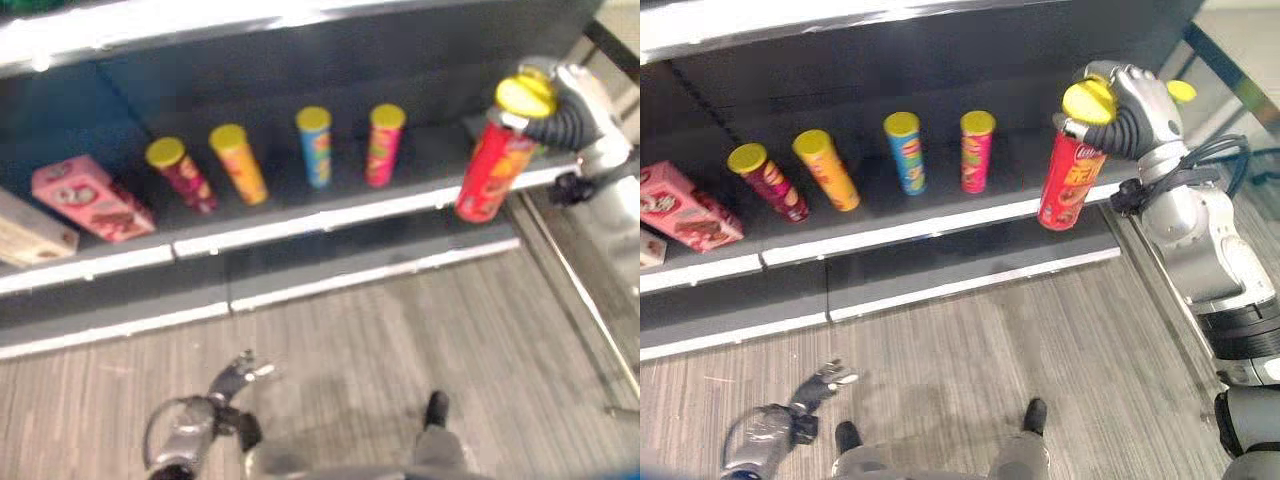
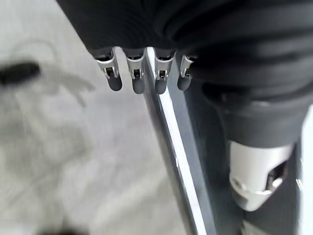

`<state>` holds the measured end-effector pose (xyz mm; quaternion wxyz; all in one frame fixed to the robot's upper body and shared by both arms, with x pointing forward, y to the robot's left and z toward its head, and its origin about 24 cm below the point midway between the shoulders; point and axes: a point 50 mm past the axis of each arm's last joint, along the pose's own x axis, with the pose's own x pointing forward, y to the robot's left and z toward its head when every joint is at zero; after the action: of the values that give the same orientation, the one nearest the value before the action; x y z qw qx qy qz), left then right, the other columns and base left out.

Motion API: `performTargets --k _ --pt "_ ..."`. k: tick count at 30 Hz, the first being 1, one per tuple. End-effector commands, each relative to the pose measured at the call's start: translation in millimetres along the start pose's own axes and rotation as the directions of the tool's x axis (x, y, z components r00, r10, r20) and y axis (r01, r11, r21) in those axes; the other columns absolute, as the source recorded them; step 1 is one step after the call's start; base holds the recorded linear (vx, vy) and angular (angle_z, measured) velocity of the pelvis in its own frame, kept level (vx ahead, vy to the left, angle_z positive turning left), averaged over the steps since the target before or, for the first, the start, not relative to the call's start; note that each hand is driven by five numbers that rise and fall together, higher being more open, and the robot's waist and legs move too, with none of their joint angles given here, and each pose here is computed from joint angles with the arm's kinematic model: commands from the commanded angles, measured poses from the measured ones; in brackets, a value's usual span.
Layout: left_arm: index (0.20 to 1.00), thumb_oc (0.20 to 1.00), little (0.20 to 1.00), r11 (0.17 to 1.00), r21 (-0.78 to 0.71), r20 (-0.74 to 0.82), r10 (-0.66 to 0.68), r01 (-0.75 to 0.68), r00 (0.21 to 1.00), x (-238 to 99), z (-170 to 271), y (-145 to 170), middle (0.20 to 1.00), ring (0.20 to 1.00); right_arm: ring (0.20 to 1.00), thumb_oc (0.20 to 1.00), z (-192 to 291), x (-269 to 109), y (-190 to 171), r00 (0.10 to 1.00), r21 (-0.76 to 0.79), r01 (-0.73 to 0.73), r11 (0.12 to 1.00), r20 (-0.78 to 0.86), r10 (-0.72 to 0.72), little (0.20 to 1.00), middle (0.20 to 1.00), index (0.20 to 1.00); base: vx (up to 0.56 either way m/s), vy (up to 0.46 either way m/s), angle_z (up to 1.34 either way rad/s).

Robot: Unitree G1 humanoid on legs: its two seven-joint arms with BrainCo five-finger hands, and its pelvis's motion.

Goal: Put the goods on the table back onto the shelves and tidy them up.

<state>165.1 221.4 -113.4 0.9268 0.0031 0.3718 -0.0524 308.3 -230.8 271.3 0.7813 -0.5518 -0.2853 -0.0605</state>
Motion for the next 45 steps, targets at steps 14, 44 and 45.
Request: performTargets --k 14,44,45 --pt "1.000 1.000 1.000 0.992 0.127 0.106 -0.009 -0.005 0.994 6.5 38.3 9.4 1.000 1.000 0.200 0.200 22.5 -1.2 -18.6 0.992 0.084 0.064 0.994 0.100 -0.073 0.200 0.200 0.200 0.07 -0.197 0.07" --pt "1.000 1.000 1.000 0.988 0.142 0.111 -0.068 0.052 0.991 -2.4 30.7 1.8 1.000 1.000 0.200 0.200 7.4 -19.5 -54.3 0.981 -0.089 0.190 0.978 0.039 -0.188 0.200 0.200 0.200 0.09 -0.011 0.19" --pt "1.000 1.000 1.000 0.988 0.143 0.120 -0.073 0.055 0.990 -2.3 32.5 0.4 1.000 1.000 0.200 0.200 11.1 -15.8 -56.5 0.979 -0.096 0.202 0.975 0.055 -0.197 0.200 0.200 0.200 0.00 -0.023 -0.05"
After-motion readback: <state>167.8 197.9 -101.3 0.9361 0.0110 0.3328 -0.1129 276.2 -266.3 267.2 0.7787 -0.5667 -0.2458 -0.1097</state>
